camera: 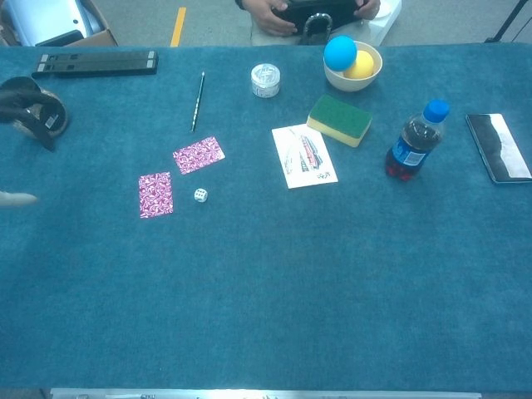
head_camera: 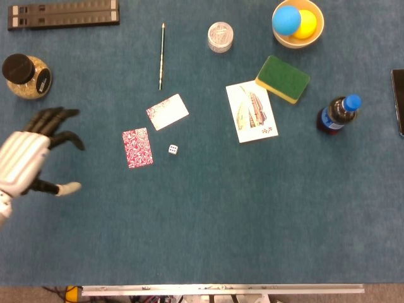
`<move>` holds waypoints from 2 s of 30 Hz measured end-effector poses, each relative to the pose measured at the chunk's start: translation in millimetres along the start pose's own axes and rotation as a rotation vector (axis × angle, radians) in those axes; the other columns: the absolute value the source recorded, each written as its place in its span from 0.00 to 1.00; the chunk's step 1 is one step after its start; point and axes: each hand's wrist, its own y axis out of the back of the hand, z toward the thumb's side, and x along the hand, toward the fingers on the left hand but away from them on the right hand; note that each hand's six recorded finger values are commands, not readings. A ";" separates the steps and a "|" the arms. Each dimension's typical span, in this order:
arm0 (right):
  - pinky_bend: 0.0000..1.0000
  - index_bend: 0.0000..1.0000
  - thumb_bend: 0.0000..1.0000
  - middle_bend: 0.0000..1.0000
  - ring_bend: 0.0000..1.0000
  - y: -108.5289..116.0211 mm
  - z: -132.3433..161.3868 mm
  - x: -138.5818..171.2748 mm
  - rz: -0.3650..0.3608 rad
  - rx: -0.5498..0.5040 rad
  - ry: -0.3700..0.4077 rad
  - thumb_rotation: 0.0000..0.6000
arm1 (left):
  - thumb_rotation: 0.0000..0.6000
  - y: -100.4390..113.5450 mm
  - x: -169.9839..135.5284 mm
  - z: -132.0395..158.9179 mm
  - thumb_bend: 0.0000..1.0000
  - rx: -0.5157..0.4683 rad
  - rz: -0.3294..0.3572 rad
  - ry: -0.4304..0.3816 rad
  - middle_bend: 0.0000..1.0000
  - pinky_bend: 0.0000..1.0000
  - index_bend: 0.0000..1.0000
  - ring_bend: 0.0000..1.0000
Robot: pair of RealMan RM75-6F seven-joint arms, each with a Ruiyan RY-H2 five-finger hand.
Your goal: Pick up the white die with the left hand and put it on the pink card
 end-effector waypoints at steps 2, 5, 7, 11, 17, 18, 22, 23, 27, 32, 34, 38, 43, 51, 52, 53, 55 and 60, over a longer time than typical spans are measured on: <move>0.18 0.32 0.29 0.22 0.10 -0.9 -0.7 -1.0 0.002 0.002 -0.002 1.00 | 0.58 -8.8 8.3 4.1 0.04 0.005 -0.055 -0.009 0.01 0.00 0.39 0.00; 0.18 0.32 0.29 0.22 0.10 -3.0 -2.2 -2.7 0.008 0.005 -0.007 1.00 | 0.42 -22.9 20.6 11.2 0.04 0.019 -0.124 -0.023 0.00 0.00 0.38 0.00; 0.18 0.32 0.29 0.22 0.10 -4.5 -3.4 -4.0 0.012 0.007 -0.010 1.00 | 0.35 -32.3 27.5 17.0 0.04 0.029 -0.155 -0.035 0.00 0.00 0.37 0.00; 0.18 0.32 0.29 0.22 0.10 -7.0 -5.2 -6.4 0.017 0.010 -0.015 1.00 | 0.24 -49.3 36.9 26.5 0.03 0.045 -0.196 -0.055 0.00 0.00 0.33 0.00; 0.18 0.32 0.29 0.22 0.10 -9.3 -7.6 -8.4 0.023 0.011 -0.020 1.00 | 0.14 -67.8 51.0 37.9 0.03 0.072 -0.227 -0.074 0.00 0.00 0.23 0.00; 0.18 0.32 0.29 0.22 0.10 -9.2 -8.0 -8.5 0.022 0.010 -0.021 1.00 | 0.13 -70.4 53.1 39.6 0.02 0.078 -0.231 -0.077 0.00 0.00 0.21 0.00; 0.18 0.32 0.29 0.22 0.11 -8.0 -10.7 -8.1 0.019 0.011 -0.029 1.00 | 0.10 -82.9 61.8 43.2 0.02 0.104 -0.249 -0.080 0.00 0.00 0.21 0.00; 0.18 0.32 0.29 0.22 0.10 -7.8 -11.3 -8.1 0.019 0.011 -0.030 1.00 | 0.09 -85.4 63.5 42.6 0.02 0.111 -0.254 -0.076 0.00 0.00 0.21 0.00; 0.18 0.32 0.29 0.22 0.10 -6.9 -13.1 -7.7 0.018 0.009 -0.032 1.00 | 0.06 -94.6 71.6 37.7 0.02 0.127 -0.267 -0.050 0.00 0.00 0.21 0.00; 0.18 0.32 0.29 0.22 0.10 -7.7 -13.7 -7.1 0.022 0.006 -0.032 1.00 | 0.02 -103.9 83.7 33.2 0.02 0.126 -0.266 -0.010 0.00 0.00 0.21 0.00; 0.18 0.32 0.29 0.22 0.10 -7.8 -14.0 -7.0 0.022 0.005 -0.032 1.00 | 0.01 -108.4 88.6 35.3 0.02 0.127 -0.267 -0.006 0.00 0.00 0.21 0.00; 0.18 0.32 0.29 0.22 0.10 -7.4 -14.6 -6.9 0.021 0.003 -0.032 1.00 | 0.02 -116.4 96.4 42.6 0.02 0.134 -0.270 -0.014 0.00 0.00 0.21 0.00; 0.18 0.32 0.29 0.22 0.10 -5.6 -16.0 -5.9 0.017 0.001 -0.035 1.00 | 0.01 -122.3 104.8 53.3 0.02 0.121 -0.267 -0.026 0.00 0.00 0.21 0.00; 0.18 0.32 0.29 0.22 0.10 -1.5 -19.7 -2.5 0.007 -0.001 -0.041 1.00 | 0.01 -130.7 109.1 61.0 0.02 0.113 -0.276 -0.030 0.00 0.00 0.21 0.00; 0.18 0.32 0.29 0.22 0.10 -1.0 -20.1 -2.2 0.006 -0.001 -0.042 1.00 | 0.01 -131.2 108.9 61.4 0.02 0.115 -0.276 -0.030 0.00 0.00 0.21 0.00; 0.18 0.32 0.29 0.22 0.10 -0.5 -20.5 -1.9 0.005 -0.001 -0.043 1.00 | 0.01 -131.6 108.6 61.8 0.02 0.115 -0.277 -0.029 0.00 0.00 0.21 0.00; 0.18 0.32 0.29 0.22 0.10 0.1 -21.4 -1.3 0.004 -0.001 -0.045 1.00 | 0.01 -132.5 108.5 62.8 0.02 0.112 -0.277 -0.029 0.00 0.00 0.21 0.00; 0.18 0.32 0.29 0.22 0.10 2.4 -23.1 0.1 -0.002 -0.003 -0.047 1.00 | 0.01 -136.2 110.8 61.6 0.02 0.108 -0.279 -0.021 0.00 0.00 0.21 0.00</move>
